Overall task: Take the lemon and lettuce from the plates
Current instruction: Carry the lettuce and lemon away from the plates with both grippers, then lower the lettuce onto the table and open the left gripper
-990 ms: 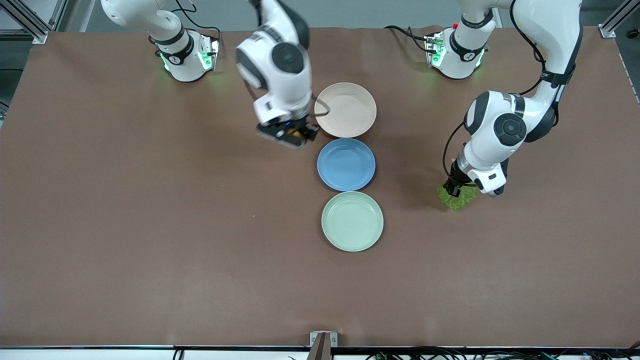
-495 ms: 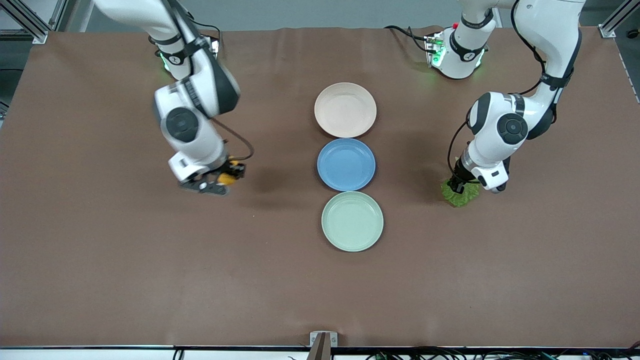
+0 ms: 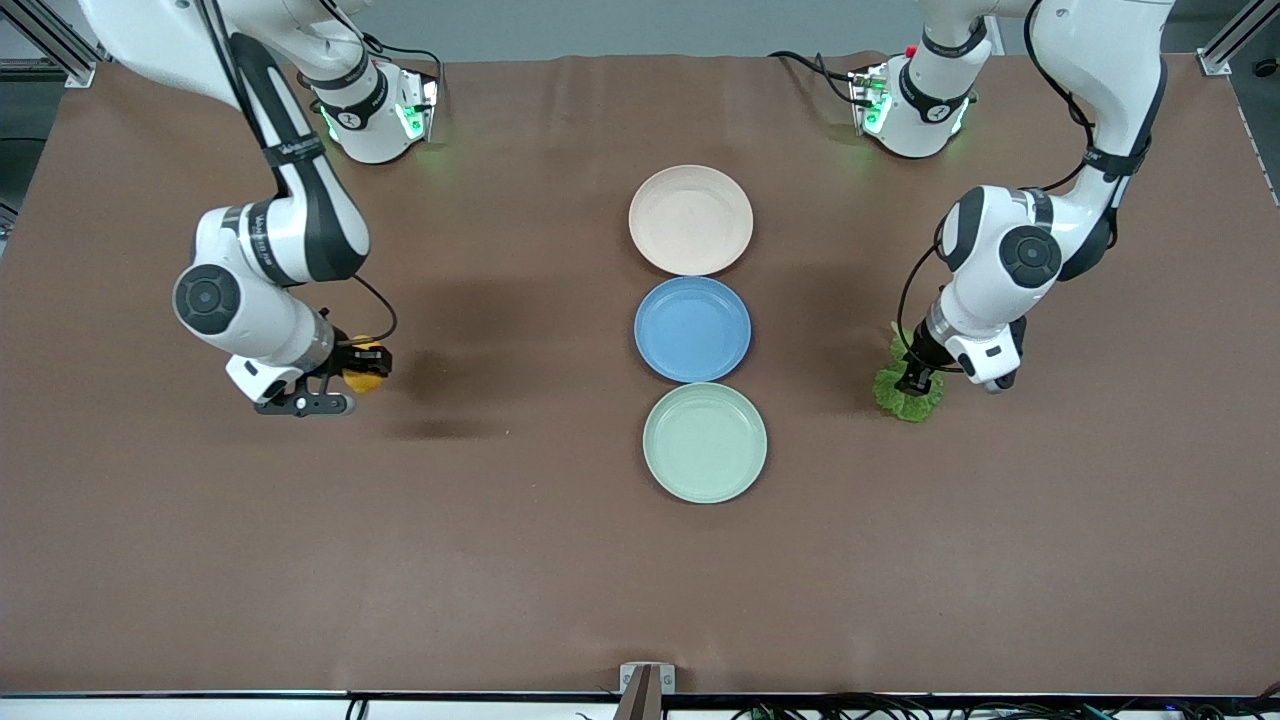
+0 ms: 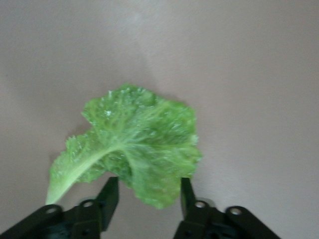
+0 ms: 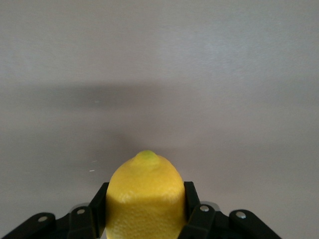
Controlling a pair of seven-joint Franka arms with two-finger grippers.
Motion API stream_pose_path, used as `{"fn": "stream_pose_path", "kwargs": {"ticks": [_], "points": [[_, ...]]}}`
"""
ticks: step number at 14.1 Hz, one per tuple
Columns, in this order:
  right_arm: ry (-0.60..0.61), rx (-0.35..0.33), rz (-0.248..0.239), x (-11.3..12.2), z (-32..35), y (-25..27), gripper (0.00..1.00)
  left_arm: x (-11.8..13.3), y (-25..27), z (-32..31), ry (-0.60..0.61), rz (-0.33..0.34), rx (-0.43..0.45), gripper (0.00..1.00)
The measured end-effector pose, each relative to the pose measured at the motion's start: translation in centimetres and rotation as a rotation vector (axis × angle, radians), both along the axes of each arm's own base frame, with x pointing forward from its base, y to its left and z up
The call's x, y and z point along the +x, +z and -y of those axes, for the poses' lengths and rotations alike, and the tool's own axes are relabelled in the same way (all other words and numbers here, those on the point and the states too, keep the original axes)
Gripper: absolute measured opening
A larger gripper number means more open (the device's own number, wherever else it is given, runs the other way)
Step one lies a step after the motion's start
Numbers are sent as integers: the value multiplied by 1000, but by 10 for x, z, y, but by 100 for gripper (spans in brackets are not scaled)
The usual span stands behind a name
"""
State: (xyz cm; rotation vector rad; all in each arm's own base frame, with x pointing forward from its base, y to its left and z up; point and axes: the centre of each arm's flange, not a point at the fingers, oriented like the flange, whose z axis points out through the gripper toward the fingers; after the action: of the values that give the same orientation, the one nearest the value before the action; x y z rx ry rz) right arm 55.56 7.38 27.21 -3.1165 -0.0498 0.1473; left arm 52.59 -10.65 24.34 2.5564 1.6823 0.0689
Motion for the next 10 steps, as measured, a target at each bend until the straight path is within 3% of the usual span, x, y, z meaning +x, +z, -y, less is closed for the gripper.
{"fn": "stream_pose_path", "kwargs": {"ticks": [2, 4, 10], "points": [[26, 5, 24, -5, 21, -14, 62, 7, 15, 1, -47, 34, 0, 85], [34, 5, 27, -11, 36, -29, 62, 12, 26, 2, -184, 63, 12, 100], [46, 2, 22, -19, 35, -69, 62, 28, 49, -5, -829, 107, 91, 97]]}}
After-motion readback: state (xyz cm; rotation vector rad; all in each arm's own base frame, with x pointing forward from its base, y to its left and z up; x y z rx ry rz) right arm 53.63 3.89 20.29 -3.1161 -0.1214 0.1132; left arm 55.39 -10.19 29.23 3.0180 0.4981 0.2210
